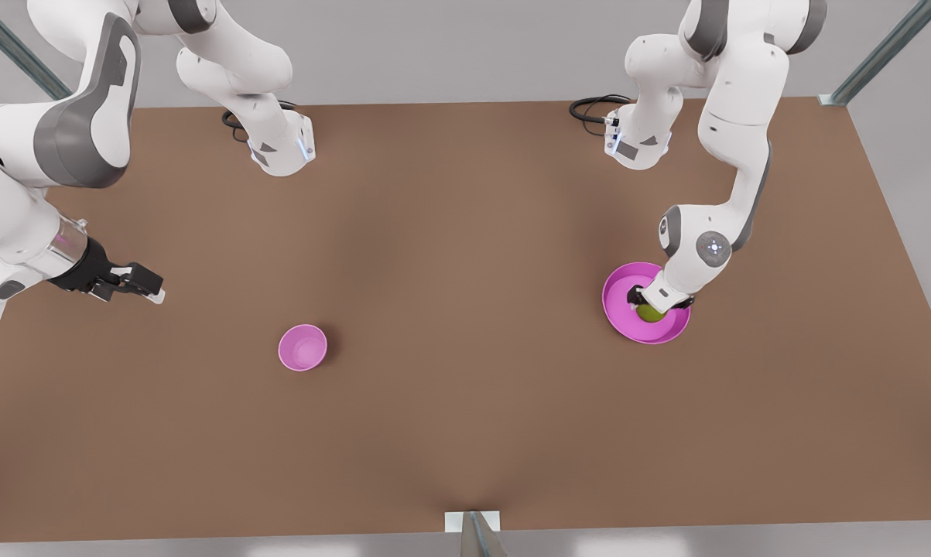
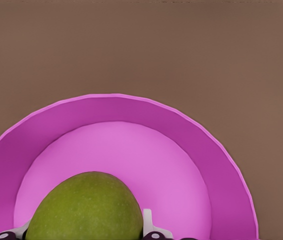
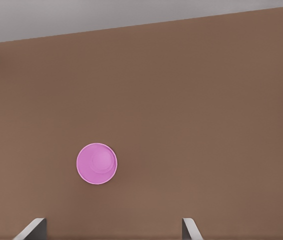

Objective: Use the left arm to pick up the apple from the plate, transfer it to the gripper of the right arm, and then use the right arm to place it into the bowl

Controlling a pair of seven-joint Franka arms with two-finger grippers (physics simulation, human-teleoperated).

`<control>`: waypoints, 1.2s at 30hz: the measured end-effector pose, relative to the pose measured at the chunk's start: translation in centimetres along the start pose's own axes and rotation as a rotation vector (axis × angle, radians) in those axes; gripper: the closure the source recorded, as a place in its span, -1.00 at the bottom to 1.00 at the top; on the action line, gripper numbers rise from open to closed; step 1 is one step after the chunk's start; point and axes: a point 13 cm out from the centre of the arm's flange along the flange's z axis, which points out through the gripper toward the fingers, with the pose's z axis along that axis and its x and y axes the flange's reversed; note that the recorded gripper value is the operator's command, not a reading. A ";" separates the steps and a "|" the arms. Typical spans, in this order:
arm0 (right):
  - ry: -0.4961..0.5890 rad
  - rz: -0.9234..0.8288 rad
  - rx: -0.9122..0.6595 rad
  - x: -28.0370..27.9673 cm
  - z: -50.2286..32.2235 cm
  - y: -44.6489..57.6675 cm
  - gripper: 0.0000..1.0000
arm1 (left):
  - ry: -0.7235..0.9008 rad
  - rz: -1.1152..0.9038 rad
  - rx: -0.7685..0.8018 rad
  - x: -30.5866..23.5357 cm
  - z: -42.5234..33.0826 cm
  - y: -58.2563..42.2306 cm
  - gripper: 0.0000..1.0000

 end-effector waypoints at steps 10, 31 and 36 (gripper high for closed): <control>0.005 -0.024 0.017 0.6 -0.2 0.8 -1.00 | -0.240 0.010 0.160 -7.1 -12.3 -10.3 -0.69; 0.340 0.013 -0.730 2.4 9.1 21.3 -1.00 | -0.256 0.385 1.055 -5.6 -14.4 -38.0 -0.74; 0.350 -0.008 -0.800 3.0 9.0 26.3 -1.00 | -0.383 0.504 1.096 -7.0 -14.9 -43.5 -0.69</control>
